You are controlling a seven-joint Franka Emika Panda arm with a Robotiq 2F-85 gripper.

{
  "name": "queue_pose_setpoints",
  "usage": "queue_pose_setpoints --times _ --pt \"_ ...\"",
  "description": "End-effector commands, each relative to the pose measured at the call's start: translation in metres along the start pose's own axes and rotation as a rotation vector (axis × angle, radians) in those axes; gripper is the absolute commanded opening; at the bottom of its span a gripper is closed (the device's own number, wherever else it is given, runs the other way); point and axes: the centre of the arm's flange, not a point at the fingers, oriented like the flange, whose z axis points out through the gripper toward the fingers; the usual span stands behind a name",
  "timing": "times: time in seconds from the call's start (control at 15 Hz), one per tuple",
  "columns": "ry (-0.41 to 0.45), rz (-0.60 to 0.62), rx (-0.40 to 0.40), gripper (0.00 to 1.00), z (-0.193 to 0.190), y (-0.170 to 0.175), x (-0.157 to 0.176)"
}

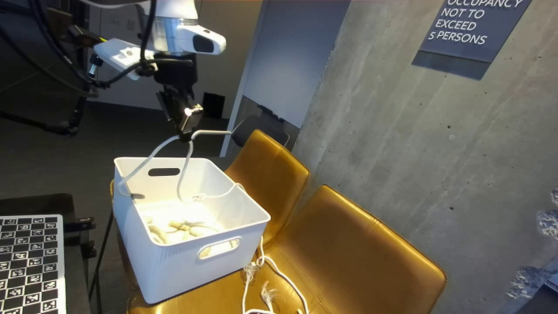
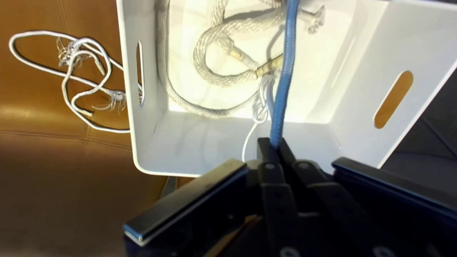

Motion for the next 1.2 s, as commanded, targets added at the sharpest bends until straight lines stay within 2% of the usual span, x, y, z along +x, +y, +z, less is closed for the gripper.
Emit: queue_pose_setpoints --times 0.0,0.2,0.4,0.47,0.6,0.8,1.13 --pt "0.014 0.023 0.004 0.01 0.022 0.001 0.059" --pt "-0.001 0.030 -0.003 0.01 0.046 0.005 0.078" --pt "-0.031 0.035 -0.009 0.01 0.076 0.017 0.082" --pt "-0.055 0.028 -0.011 0.29 0.085 0.020 0.078" --pt "-0.088 0.028 -0.012 0.36 0.099 0.026 0.071" --pt "-0.117 0.023 -0.005 0.58 0.108 0.034 0.076" --pt "-0.117 0.002 -0.012 0.94 0.132 0.045 0.121"
